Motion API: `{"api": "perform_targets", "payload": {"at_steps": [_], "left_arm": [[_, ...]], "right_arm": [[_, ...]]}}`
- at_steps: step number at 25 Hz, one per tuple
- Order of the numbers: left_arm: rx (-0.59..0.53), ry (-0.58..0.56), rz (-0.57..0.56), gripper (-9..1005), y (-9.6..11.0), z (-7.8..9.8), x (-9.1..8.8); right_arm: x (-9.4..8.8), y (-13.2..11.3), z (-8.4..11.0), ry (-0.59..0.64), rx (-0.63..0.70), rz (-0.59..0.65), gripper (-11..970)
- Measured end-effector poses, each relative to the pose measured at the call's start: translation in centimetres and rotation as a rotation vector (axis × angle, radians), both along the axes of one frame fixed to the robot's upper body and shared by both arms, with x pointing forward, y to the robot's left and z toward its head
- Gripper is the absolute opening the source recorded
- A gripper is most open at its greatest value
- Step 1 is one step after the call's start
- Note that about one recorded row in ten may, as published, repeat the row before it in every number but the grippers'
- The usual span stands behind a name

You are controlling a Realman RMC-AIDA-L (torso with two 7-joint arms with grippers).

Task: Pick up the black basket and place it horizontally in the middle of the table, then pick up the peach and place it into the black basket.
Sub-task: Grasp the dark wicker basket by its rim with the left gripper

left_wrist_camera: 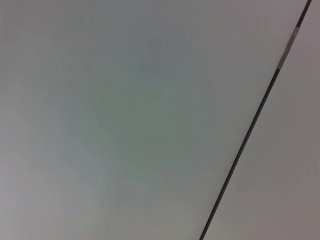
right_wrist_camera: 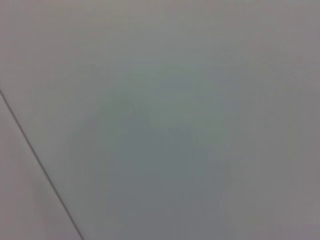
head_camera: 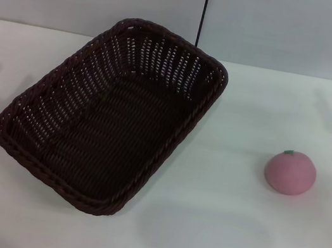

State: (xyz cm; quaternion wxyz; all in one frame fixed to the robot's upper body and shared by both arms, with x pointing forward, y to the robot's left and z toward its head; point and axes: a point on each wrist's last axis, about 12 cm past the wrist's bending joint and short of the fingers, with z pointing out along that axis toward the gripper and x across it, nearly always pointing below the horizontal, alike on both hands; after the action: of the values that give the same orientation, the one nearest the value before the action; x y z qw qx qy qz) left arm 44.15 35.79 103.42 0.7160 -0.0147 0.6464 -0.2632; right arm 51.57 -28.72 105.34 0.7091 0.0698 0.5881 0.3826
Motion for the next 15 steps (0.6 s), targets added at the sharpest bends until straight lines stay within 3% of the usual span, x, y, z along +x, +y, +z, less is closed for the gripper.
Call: {"api": "perform_targets", "payload": {"at_steps": [10,15], "left_arm": [[0.04,-0.005,0.009,784,1.1,0.1,-1.0],[0.054,0.026,-0.088,780,2.2,1.2,-0.3]], "right_arm": [[0.0,0.4,0.1,0.008,0.036,0.036,767],[-0.5,0.1,-0.3,0.029,0.054,0.028,766]]}}
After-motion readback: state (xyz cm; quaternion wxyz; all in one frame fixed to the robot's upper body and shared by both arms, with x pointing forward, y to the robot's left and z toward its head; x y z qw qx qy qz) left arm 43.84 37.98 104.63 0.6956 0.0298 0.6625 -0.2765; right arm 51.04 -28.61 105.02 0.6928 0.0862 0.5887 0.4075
